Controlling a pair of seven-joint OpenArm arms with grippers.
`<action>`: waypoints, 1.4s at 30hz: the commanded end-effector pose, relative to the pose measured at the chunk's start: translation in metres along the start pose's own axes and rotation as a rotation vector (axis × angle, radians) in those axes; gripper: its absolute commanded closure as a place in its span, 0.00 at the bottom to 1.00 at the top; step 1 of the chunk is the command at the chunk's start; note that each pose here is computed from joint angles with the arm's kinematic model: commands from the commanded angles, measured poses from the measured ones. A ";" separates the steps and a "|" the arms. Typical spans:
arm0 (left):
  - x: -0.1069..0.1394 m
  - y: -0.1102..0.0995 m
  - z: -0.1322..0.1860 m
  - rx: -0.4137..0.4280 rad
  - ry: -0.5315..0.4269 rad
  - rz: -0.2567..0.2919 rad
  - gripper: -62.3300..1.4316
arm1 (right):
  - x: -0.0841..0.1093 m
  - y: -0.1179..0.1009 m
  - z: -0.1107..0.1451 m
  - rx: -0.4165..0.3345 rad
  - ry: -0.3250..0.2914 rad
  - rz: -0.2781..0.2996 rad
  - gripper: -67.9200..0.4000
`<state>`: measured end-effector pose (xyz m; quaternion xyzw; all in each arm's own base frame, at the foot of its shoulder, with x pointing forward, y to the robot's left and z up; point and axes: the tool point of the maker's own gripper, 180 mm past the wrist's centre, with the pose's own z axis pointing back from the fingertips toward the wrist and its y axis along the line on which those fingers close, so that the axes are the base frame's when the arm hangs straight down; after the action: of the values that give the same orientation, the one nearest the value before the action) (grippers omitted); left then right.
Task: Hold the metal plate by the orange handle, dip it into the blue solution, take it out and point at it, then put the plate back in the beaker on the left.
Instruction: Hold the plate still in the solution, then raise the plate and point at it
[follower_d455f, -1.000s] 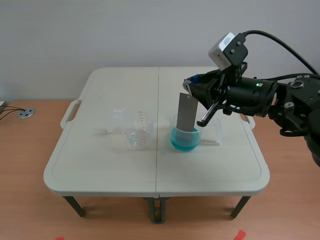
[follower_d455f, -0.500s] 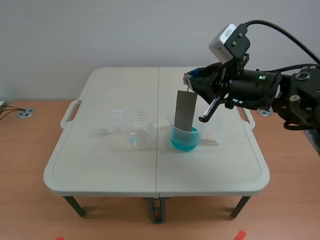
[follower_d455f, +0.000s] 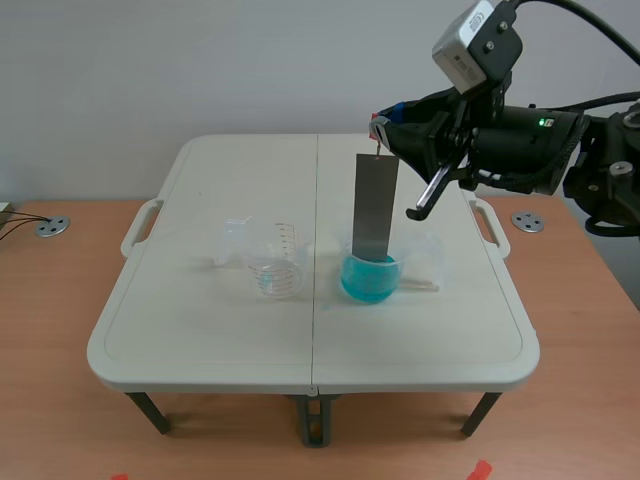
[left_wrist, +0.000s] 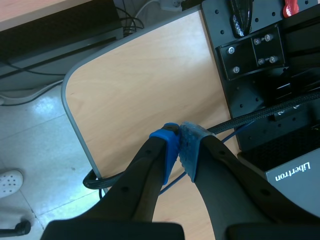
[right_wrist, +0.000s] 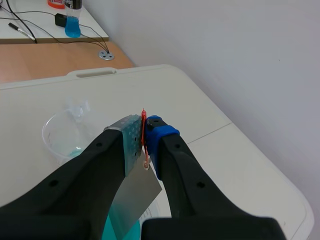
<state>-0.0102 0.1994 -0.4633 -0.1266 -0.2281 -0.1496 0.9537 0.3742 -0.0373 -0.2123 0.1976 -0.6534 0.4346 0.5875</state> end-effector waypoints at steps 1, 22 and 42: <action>0.002 0.002 0.002 0.003 -0.009 0.000 0.95 | 0.017 -0.016 0.006 -0.032 -0.038 0.030 0.97; 0.060 0.056 0.012 0.099 -0.145 -0.020 0.95 | 0.067 -0.030 0.014 -0.059 -0.097 0.107 0.97; 0.221 0.128 0.071 0.182 -0.459 -0.219 0.95 | 0.090 -0.025 0.012 -0.051 -0.118 0.121 0.97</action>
<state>0.1832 0.2924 -0.3272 -0.0405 -0.4470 -0.1985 0.8713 0.3653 -0.0335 -0.1385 0.1752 -0.6892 0.4441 0.5450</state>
